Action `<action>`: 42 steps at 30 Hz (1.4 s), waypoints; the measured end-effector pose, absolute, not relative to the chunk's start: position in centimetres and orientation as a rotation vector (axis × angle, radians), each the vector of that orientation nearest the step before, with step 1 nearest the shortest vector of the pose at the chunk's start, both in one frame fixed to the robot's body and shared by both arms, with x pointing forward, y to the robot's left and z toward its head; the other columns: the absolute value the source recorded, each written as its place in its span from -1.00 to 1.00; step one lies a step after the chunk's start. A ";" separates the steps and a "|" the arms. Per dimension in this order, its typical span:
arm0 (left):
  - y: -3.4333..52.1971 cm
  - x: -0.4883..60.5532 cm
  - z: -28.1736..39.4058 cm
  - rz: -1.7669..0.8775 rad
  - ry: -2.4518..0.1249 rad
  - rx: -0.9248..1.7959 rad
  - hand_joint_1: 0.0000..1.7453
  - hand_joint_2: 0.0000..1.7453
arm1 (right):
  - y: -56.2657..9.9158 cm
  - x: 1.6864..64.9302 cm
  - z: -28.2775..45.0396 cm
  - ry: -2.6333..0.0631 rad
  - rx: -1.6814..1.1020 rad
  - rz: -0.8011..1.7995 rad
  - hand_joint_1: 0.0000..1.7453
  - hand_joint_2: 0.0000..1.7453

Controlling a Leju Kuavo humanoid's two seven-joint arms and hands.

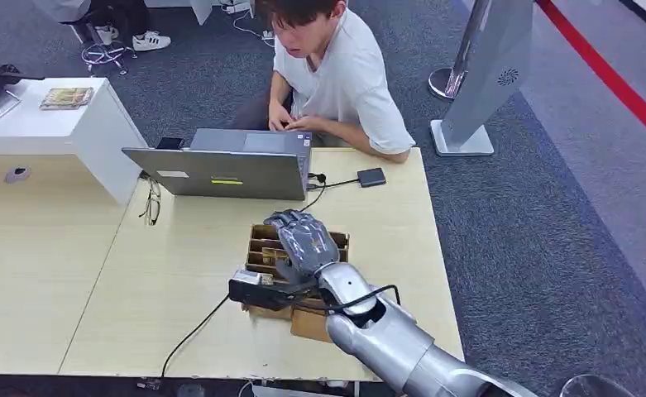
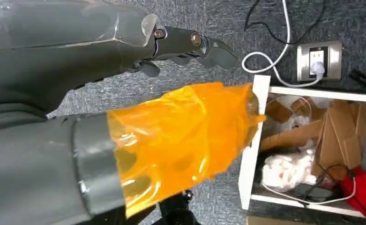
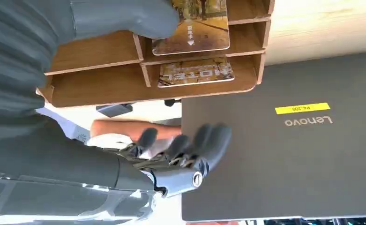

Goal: Pass the card to the sensor for recognition and then transmit it.

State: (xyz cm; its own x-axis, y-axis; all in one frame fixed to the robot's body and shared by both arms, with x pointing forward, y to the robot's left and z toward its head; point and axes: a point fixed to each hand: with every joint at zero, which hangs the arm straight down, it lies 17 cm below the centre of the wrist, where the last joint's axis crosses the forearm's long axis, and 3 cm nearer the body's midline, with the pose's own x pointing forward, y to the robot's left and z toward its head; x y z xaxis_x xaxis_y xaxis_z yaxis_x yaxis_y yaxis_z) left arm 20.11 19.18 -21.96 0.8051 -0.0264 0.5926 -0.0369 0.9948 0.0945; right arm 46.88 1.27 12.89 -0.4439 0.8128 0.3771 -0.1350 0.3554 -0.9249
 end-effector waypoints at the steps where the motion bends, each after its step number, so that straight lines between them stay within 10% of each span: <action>1: 19.1 20.2 -22.0 0.007 -0.638 0.102 -1.00 -1.00 | 1.3 46.8 12.8 -1.669 -0.607 1.251 -0.32 1.00; 42: 19.7 19.4 -23.2 0.036 -0.574 0.136 -1.00 -1.00 | 1.4 47.1 12.0 -1.611 -0.611 1.281 -0.38 1.00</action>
State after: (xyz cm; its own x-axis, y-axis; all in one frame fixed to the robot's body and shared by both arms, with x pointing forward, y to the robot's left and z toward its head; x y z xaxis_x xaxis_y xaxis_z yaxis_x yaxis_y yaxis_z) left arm 19.41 19.66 -23.20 0.8393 -0.0043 0.5436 -0.0713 0.9905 0.1179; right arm 47.13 1.38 11.95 -0.4200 0.8301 0.3667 -0.1702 0.3249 -0.9303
